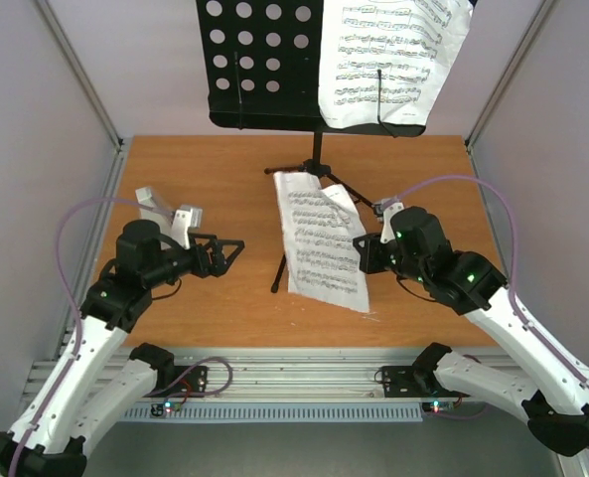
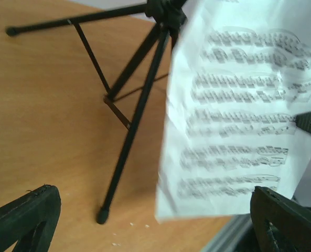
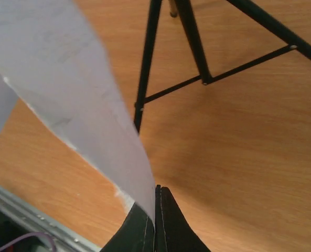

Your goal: Pack up the instrument practice props

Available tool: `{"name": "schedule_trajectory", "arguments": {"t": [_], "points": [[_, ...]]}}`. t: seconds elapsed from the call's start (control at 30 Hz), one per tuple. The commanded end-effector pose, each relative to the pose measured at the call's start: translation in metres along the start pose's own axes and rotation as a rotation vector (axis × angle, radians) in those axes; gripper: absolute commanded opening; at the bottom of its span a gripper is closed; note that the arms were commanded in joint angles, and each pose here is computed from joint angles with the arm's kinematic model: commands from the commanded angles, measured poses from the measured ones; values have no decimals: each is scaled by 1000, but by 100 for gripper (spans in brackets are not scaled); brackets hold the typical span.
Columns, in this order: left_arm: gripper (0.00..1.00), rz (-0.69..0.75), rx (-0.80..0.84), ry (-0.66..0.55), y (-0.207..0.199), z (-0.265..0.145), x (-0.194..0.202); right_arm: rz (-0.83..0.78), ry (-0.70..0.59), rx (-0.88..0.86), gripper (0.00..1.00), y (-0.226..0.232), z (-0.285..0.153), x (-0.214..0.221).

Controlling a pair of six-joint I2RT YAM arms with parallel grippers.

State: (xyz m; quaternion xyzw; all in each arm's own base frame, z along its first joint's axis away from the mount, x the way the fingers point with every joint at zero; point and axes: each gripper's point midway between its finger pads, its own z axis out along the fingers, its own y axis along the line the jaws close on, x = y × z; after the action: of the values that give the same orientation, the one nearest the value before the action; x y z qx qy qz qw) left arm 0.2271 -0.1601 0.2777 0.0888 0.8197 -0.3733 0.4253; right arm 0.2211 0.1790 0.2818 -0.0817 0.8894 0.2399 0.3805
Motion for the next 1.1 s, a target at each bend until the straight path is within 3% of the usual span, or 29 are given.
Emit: {"name": "schedule_trajectory", "arguments": {"t": [0.0,0.33,0.6,0.67,0.73,0.8,0.9,0.97,1.07], "points": [[99,-16,227,-64,-38,-5,-10,59,-13,-158,1,27,-17,-5],[99,-55,441,-4,-65,-2,-3,-33,-51,-600,1,97,-55,-8],[97,-75,496,-11,-72,0,-8,-82,-59,-687,1,110,-64,-9],[85,-82,524,-21,-75,-1,-10,-77,-51,-671,1,108,-58,-8],[65,-94,535,-28,-76,-2,-11,-72,-45,-655,1,106,-53,-7],[38,-102,534,-33,-76,-2,-11,-66,-37,-640,1,104,-48,-6],[14,-114,532,-37,-74,-1,-12,-61,-21,-605,1,99,-39,-4],[2,-127,523,-39,-72,1,-11,-59,-13,-578,1,95,-33,-2],[0,-153,452,-39,-59,8,-8,-50,-11,-531,1,87,-27,-1]]}}
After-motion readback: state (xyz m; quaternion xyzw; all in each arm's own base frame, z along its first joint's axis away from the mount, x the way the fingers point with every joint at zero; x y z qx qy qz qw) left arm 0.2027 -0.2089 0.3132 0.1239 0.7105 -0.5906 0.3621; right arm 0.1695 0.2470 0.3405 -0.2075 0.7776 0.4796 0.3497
